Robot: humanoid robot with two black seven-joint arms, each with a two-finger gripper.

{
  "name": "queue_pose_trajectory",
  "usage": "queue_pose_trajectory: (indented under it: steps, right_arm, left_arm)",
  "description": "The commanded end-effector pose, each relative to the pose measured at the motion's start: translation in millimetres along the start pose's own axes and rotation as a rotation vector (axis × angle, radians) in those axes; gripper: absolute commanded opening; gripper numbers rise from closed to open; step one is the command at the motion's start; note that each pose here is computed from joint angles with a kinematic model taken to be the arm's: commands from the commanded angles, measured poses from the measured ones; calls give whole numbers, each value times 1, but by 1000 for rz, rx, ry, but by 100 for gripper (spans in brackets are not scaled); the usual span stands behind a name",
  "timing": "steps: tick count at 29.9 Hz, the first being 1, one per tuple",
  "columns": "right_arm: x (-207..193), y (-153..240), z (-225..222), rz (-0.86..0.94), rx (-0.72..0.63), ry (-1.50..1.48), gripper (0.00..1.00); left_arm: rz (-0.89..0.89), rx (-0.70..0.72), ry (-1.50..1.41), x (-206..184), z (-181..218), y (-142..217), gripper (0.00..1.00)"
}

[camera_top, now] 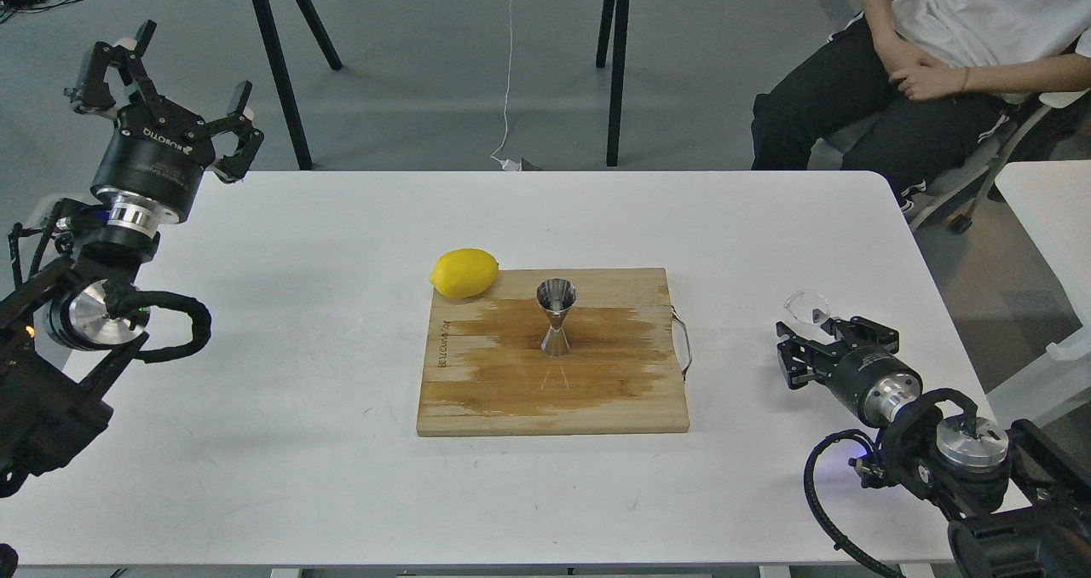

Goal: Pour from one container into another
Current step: 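Turn the cup upright and carry it back with the right gripper, then set the measuring cup down on the table and open the right gripper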

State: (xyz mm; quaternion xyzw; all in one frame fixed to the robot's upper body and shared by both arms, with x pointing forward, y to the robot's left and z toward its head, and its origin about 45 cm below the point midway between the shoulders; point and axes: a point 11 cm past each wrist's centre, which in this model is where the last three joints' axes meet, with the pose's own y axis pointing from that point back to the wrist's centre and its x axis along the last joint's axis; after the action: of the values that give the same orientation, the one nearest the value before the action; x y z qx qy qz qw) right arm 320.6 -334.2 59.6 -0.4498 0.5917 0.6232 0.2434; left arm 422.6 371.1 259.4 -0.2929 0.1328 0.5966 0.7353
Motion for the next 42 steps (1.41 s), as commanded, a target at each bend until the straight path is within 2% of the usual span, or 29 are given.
queue_pose_trajectory:
  steps: [1, 8, 28, 30, 33, 36, 40, 42]
  right_arm:
    - [10, -2, 4, 13, 2, -19, 44]
    - [19, -3, 7, 30, 5, -35, 46]
    - [20, -3, 7, 30, 9, -35, 68]
    - [20, -2, 6, 30, 10, -36, 68]
    - [18, -3, 5, 22, 15, -39, 58]
    - [16, -2, 3, 18, 17, -39, 53]
    - [16, -2, 3, 18, 18, -40, 54]
    - [16, -2, 3, 18, 18, -40, 57]
  left_arm:
    - [1, 1, 4, 0, -2, 1, 100]
    - [8, 5, 0, 3, -2, 3, 100]
    - [10, 7, -4, 4, -2, 4, 100]
    - [11, 6, -4, 4, -2, 5, 100]
    - [12, 6, -6, 5, 0, 5, 100]
    - [12, 6, -6, 5, 0, 5, 100]
    - [12, 4, -7, 5, 0, 5, 100]
    - [12, 4, -7, 5, 0, 5, 100]
